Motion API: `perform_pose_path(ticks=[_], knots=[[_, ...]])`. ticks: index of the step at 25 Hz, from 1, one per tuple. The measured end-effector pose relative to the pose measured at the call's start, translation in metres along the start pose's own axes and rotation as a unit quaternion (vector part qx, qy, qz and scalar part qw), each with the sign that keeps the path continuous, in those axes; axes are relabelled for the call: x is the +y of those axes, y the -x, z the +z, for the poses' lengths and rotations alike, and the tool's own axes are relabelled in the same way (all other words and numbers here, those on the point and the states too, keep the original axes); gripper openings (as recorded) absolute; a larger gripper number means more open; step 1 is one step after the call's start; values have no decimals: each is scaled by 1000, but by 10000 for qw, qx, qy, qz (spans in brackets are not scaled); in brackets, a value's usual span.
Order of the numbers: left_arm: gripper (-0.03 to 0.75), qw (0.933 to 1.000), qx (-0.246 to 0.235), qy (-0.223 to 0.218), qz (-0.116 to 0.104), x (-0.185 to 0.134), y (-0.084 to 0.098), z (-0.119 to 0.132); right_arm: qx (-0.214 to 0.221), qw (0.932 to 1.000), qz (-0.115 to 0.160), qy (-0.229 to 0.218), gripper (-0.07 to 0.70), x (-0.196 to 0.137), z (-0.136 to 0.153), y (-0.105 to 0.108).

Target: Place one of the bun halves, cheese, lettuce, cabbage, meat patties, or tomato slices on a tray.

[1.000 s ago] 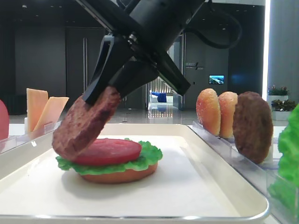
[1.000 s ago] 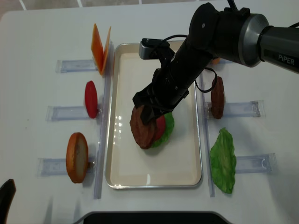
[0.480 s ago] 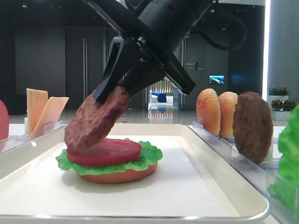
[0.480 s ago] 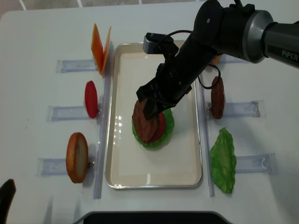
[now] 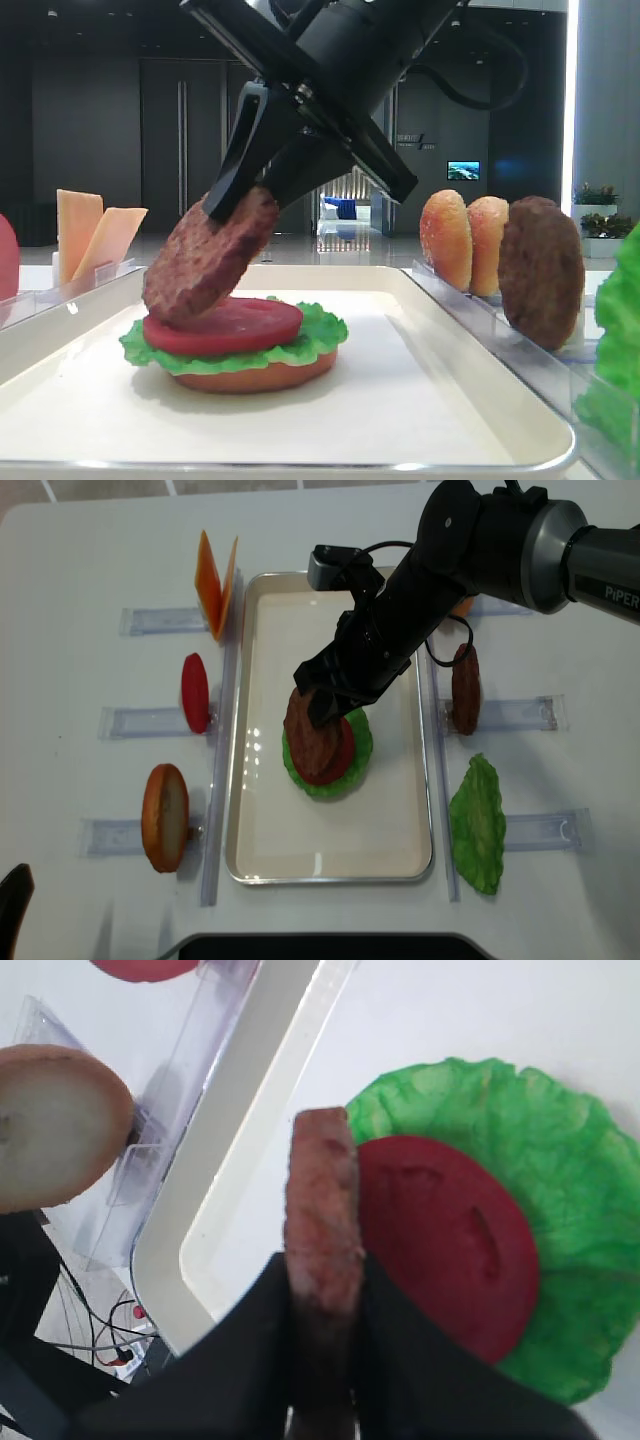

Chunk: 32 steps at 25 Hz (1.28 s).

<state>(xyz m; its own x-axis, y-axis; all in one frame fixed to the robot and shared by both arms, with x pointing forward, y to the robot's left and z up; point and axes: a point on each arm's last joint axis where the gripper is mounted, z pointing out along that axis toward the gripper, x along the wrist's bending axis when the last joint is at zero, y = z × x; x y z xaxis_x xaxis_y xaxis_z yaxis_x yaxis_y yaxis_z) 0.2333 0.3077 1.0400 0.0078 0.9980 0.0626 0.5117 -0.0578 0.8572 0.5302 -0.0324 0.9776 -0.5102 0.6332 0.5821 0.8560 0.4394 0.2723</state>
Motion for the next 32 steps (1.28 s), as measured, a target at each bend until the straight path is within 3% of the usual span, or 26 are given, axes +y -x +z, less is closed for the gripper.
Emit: perform_pose_path(ticks=[3, 9, 12, 19, 26, 32], knots=[[632, 10000, 0, 0, 0, 0, 0, 0, -132, 9999, -95, 4, 176, 0, 0, 3], [632, 10000, 0, 0, 0, 0, 0, 0, -458, 9988, -190, -5, 508, 2, -11, 23], [632, 10000, 0, 0, 0, 0, 0, 0, -486, 9986, -218, 64, 598, 3, -21, 25], [632, 10000, 0, 0, 0, 0, 0, 0, -470, 9975, -424, 322, 615, 7, -46, 9], [632, 10000, 0, 0, 0, 0, 0, 0, -550, 9982, -170, 169, 601, 5, -54, 5], [632, 10000, 0, 0, 0, 0, 0, 0, -745, 9955, -358, 456, 594, 14, -102, -26]])
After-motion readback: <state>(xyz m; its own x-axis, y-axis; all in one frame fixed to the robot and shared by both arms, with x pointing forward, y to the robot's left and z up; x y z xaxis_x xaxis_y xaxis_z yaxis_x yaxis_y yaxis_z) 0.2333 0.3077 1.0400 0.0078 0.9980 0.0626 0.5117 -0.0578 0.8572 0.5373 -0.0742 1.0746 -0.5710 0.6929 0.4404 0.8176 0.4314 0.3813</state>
